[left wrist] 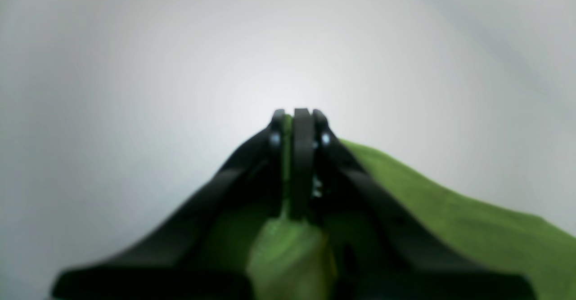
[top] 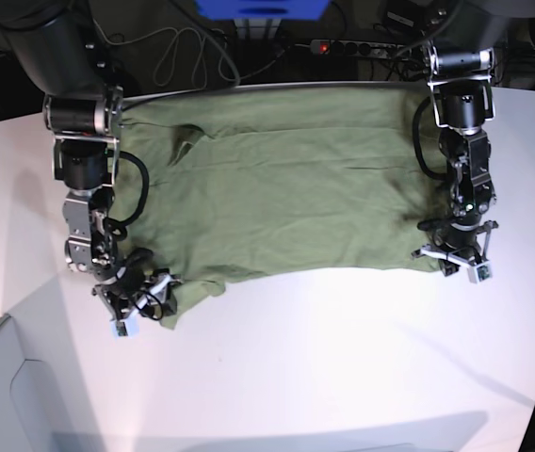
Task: Fold the T-shirt properly
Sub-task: 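Grasp the hem corners of the shirt with both grippers, then lift the hem and fold it over toward the collar with both grippers, then lower the folded hem onto the shirt near the collar with both grippers, then pull the right gripper's held corner outward to straighten the fold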
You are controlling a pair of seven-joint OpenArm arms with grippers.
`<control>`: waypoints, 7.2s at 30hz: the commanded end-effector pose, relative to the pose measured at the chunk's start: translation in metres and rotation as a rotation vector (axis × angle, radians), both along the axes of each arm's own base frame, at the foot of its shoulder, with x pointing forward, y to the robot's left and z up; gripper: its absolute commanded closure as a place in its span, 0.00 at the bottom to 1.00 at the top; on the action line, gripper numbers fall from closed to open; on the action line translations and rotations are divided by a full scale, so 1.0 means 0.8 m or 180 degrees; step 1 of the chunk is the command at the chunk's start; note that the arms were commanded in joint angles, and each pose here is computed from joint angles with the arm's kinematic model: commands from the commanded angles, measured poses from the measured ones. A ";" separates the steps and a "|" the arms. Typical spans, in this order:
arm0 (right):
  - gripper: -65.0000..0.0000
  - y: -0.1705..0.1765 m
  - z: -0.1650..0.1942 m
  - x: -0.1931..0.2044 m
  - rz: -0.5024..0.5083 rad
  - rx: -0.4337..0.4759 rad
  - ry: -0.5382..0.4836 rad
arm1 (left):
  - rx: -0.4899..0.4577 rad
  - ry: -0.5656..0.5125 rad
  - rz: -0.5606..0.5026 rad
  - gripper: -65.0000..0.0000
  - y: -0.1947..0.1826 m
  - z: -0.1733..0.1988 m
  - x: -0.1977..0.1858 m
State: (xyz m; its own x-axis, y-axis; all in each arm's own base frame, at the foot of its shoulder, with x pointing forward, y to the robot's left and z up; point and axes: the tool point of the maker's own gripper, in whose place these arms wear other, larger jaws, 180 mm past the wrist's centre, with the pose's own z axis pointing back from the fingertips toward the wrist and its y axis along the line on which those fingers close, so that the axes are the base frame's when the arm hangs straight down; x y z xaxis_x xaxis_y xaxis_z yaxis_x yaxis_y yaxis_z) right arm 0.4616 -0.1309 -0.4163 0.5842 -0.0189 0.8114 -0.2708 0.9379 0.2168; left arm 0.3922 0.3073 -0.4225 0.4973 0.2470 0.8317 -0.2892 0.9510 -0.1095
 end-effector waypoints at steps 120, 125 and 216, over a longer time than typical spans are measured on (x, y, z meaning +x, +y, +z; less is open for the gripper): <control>1.00 -0.064 0.053 -0.228 -0.0495 -0.0390 -0.0494 | 0.0193 -0.0415 -0.0121 1.00 -0.034 0.078 -0.128; 1.00 -0.065 0.053 -0.228 -0.0489 -0.0403 -0.0495 | 0.0195 -0.0331 -0.0121 1.00 -0.033 0.068 -0.142; 1.00 -0.115 0.028 -0.126 -0.0547 -0.0410 -0.0379 | 0.0174 -0.0278 0.0102 0.63 -0.023 0.068 -0.178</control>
State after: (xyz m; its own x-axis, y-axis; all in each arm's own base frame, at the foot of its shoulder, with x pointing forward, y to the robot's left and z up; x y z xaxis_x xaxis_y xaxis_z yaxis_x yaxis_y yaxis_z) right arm 0.3508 -0.2195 -0.4109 0.5329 -0.0030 0.8462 -0.1162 0.9903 0.0766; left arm 0.2449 0.2862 -0.3785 0.4448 0.2292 0.8658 -0.3146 0.9451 -0.0886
